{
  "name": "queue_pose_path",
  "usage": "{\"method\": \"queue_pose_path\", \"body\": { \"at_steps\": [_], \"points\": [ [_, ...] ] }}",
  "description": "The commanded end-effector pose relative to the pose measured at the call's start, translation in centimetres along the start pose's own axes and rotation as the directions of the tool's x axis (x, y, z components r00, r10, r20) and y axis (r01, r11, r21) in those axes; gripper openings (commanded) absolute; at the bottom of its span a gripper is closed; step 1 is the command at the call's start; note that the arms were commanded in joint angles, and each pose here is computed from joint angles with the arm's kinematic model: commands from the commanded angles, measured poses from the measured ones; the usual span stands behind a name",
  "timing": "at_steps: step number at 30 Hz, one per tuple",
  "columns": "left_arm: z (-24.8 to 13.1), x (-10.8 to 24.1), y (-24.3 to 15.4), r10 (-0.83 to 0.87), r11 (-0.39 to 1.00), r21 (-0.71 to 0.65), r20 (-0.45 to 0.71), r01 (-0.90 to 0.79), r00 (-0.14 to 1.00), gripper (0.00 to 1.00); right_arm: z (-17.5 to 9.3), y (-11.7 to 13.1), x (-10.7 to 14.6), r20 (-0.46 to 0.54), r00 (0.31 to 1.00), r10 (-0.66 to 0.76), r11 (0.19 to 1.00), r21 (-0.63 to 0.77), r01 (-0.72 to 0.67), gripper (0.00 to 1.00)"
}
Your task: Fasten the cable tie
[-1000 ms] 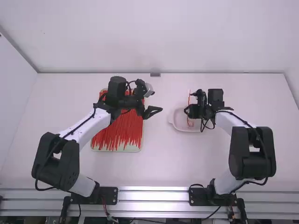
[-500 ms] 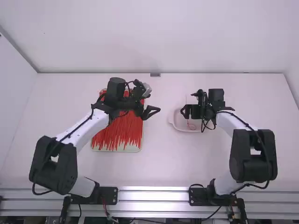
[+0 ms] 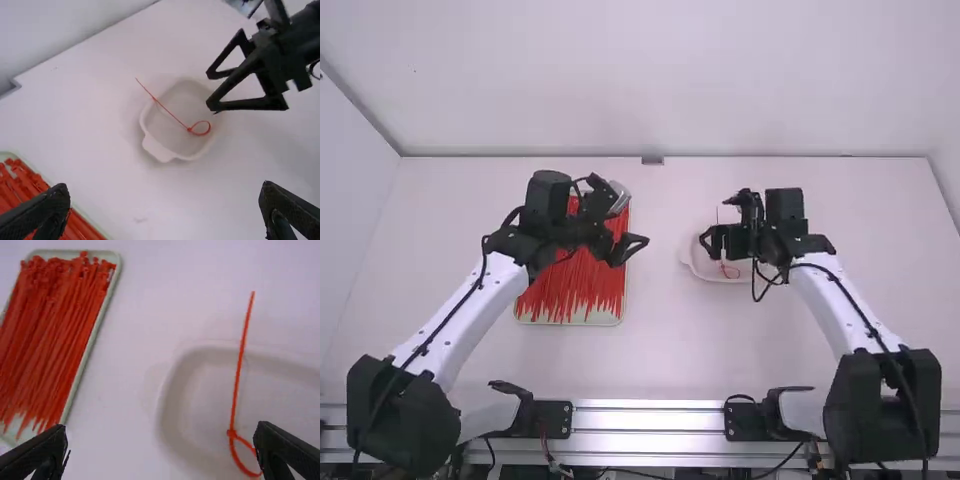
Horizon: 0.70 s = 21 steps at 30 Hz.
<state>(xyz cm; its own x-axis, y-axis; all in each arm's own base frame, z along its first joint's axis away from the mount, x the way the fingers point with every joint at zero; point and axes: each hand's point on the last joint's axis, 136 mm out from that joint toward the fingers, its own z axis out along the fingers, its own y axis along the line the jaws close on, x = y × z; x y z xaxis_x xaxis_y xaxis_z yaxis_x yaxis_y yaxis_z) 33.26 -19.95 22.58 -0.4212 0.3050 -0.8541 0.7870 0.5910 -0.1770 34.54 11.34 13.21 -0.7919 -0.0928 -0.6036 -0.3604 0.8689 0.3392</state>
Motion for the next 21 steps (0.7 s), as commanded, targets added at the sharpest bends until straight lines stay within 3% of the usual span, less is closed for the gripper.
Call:
{"method": "queue_pose_path", "body": {
  "at_steps": [1,12,21],
  "points": [
    [-0.9,-1.1,0.0,-0.003,1.000,-0.017,0.026,0.004,1.000,0.99,-1.4,1.1,-1.6,0.050,0.998,-0.039,0.999,0.009,0.039,0.99],
    [-0.8,-0.6,-0.2,-0.053,0.999,-0.008,0.007,0.053,0.999,0.99,-1.8,3.0,-1.3,0.046,0.994,-0.095,0.995,0.011,0.095,0.99],
    [-4.3,0.0,4.2,-0.140,0.963,-0.214,0.118,0.162,0.983,0.88,-4.4,-2.1,-1.8,0.178,0.982,-0.060,0.981,0.191,0.026,0.88]
  ]
}}
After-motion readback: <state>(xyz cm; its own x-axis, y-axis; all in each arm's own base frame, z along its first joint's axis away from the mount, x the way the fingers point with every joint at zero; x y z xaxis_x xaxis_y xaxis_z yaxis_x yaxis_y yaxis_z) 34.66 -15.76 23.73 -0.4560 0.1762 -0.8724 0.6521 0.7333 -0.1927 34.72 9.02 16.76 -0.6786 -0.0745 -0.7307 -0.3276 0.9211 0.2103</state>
